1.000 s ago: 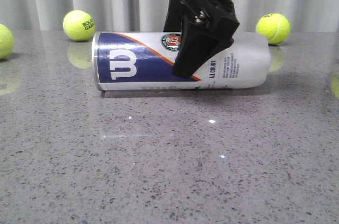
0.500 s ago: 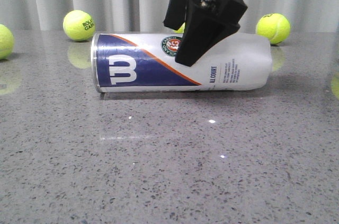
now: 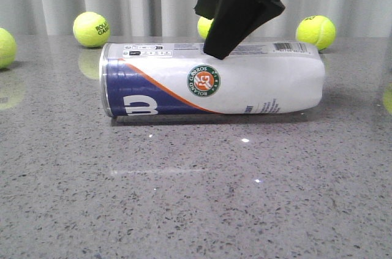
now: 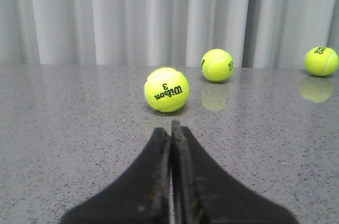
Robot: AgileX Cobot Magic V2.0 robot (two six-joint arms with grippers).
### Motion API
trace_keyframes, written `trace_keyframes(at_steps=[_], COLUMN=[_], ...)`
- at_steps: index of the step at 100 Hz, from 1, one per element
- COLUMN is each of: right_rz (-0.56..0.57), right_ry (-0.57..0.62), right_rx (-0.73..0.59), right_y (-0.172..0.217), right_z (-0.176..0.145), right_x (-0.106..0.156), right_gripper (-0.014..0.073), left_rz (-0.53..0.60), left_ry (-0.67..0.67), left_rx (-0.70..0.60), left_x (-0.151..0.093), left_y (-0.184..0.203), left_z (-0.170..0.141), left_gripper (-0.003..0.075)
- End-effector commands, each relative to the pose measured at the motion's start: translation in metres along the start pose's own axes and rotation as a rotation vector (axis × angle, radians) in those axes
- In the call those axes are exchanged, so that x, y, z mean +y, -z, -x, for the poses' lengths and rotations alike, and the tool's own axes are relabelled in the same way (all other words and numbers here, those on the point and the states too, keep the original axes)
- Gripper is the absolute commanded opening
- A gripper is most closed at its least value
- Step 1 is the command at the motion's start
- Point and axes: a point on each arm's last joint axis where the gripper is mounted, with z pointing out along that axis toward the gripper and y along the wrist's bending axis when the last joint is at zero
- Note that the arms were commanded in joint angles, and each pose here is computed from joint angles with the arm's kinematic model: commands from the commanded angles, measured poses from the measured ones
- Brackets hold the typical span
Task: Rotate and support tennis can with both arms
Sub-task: 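Lower the can onto the table and roll it with the right gripper, then open the right gripper and lift it away from the can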
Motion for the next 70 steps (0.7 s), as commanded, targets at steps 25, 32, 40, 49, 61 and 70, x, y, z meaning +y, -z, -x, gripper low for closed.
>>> trace_keyframes(at_steps=[25, 32, 40, 49, 61, 70], right_rz=[-0.082, -0.083, -0.085, -0.098, -0.145, -0.195], right_ry=[-0.011, -0.010, -0.025, -0.090, -0.205, -0.259], right_rx=[-0.063, -0.064, -0.065, -0.077, -0.114, -0.157], right_y=[0.030, 0.031, 0.031, 0.036, 0.048, 0.063], right_z=[0.011, 0.011, 0.011, 0.012, 0.016, 0.019], right_x=[-0.004, -0.004, -0.004, -0.003, -0.004, -0.003], right_gripper=[0.0652, 0.0652, 0.0652, 0.0652, 0.0652, 0.0652], left_rz=[-0.012, -0.012, -0.012, -0.012, -0.012, -0.012], left_ry=[0.004, 0.004, 0.004, 0.004, 0.004, 0.004], left_rx=[-0.073, -0.073, -0.073, -0.073, -0.073, -0.073], left_x=[-0.001, -0.001, -0.001, -0.001, -0.001, -0.001], left_y=[0.002, 0.002, 0.002, 0.002, 0.002, 0.002], left_z=[-0.006, -0.006, -0.006, -0.006, -0.006, -0.006], left_gripper=[-0.0021, -0.0021, -0.0021, -0.0021, -0.0021, -0.0021])
